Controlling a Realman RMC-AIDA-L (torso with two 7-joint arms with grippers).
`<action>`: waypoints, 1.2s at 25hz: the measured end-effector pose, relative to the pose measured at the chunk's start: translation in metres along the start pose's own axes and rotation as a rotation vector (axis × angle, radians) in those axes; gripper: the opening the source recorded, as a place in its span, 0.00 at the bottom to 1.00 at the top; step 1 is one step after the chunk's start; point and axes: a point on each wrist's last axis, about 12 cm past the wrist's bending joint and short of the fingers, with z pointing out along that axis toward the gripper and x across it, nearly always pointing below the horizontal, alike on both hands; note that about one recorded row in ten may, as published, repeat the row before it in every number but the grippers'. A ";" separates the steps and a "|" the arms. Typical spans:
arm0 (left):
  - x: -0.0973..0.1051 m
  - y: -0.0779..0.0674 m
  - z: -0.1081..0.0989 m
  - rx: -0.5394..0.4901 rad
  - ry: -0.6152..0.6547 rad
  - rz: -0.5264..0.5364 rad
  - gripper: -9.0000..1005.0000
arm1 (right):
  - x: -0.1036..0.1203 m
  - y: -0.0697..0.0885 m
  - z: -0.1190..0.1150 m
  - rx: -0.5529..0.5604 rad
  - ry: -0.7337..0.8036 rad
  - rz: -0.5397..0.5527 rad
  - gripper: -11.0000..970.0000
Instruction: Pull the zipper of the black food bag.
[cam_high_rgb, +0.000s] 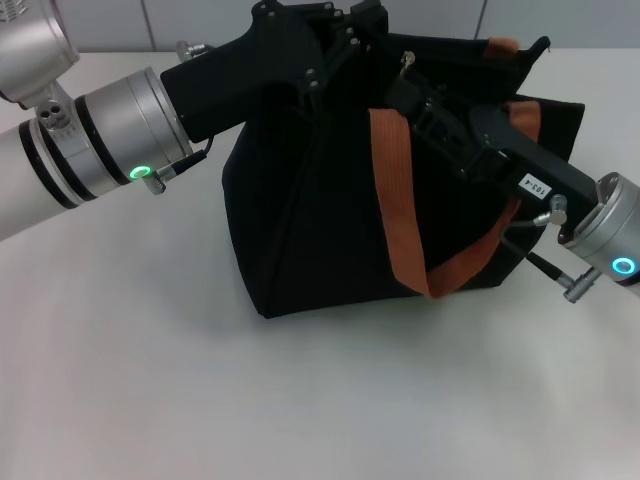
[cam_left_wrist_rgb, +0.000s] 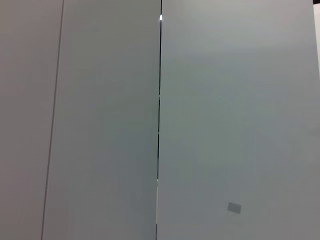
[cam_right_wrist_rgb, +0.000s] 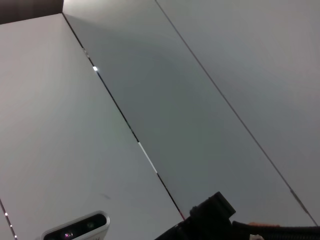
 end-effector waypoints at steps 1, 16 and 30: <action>0.000 0.000 0.000 -0.001 -0.001 -0.001 0.04 | 0.000 0.000 0.000 0.003 0.000 0.003 0.26; -0.001 -0.001 0.001 0.007 -0.007 -0.002 0.04 | 0.000 -0.003 0.008 0.019 0.012 0.043 0.22; -0.003 0.000 0.003 0.011 -0.012 0.003 0.04 | 0.001 -0.004 0.005 0.029 0.011 0.040 0.01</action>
